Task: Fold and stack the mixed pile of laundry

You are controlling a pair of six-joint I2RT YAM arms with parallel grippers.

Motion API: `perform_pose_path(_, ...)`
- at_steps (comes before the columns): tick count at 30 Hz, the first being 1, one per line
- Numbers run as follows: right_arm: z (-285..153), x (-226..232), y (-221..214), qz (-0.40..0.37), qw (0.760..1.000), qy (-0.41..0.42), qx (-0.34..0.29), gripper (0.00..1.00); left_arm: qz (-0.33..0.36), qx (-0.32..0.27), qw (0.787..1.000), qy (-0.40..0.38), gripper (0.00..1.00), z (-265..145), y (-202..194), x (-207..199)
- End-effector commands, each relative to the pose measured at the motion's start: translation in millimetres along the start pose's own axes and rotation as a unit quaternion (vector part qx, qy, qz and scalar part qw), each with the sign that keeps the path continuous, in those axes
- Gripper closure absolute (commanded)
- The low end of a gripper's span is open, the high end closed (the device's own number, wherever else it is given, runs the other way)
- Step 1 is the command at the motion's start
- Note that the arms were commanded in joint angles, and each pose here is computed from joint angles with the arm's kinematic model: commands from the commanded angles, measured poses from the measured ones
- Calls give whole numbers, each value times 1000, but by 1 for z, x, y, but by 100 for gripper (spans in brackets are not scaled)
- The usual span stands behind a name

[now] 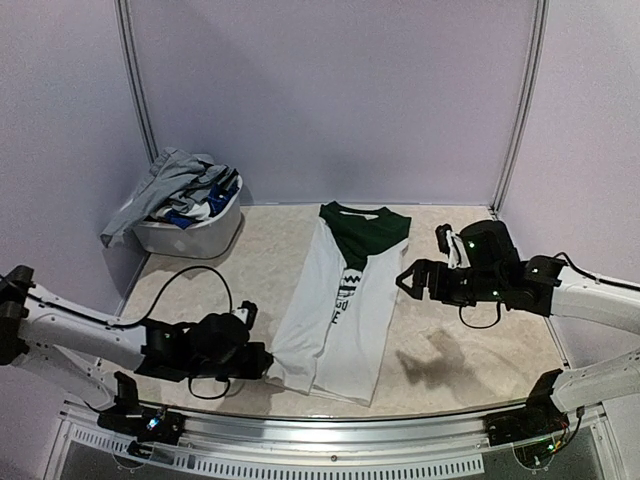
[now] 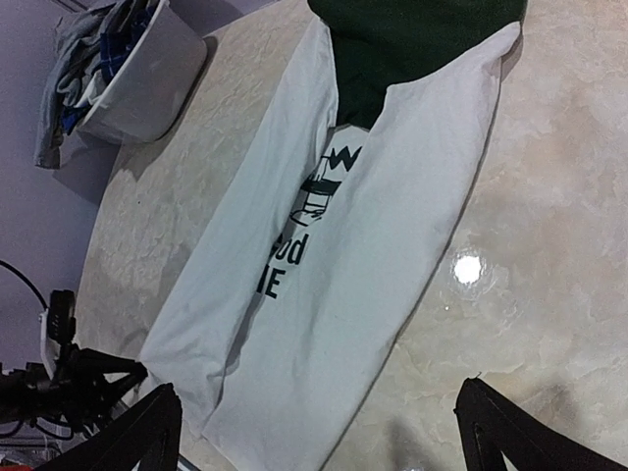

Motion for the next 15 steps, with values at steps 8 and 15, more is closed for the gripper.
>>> perform_pose_path(8, 3, 31, -79, 33, 999, 5, 27, 1, 3, 7, 1000, 16, 99, -22, -21, 35)
perform_pose_path(15, 19, 69, -126, 7, 994, 15, 104, 1, 5, 19, 999, -45, 99, -16, -40, 5)
Point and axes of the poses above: each gripper's point midway between its finger pads, its own z axis out along the fingers, its own x axis along the line the jaws close on, y = z × x, the point moved 2 cm from there along -z, back along the fingers, and after that the axes turned 13 degrees about -z, right-handed, at the moved point
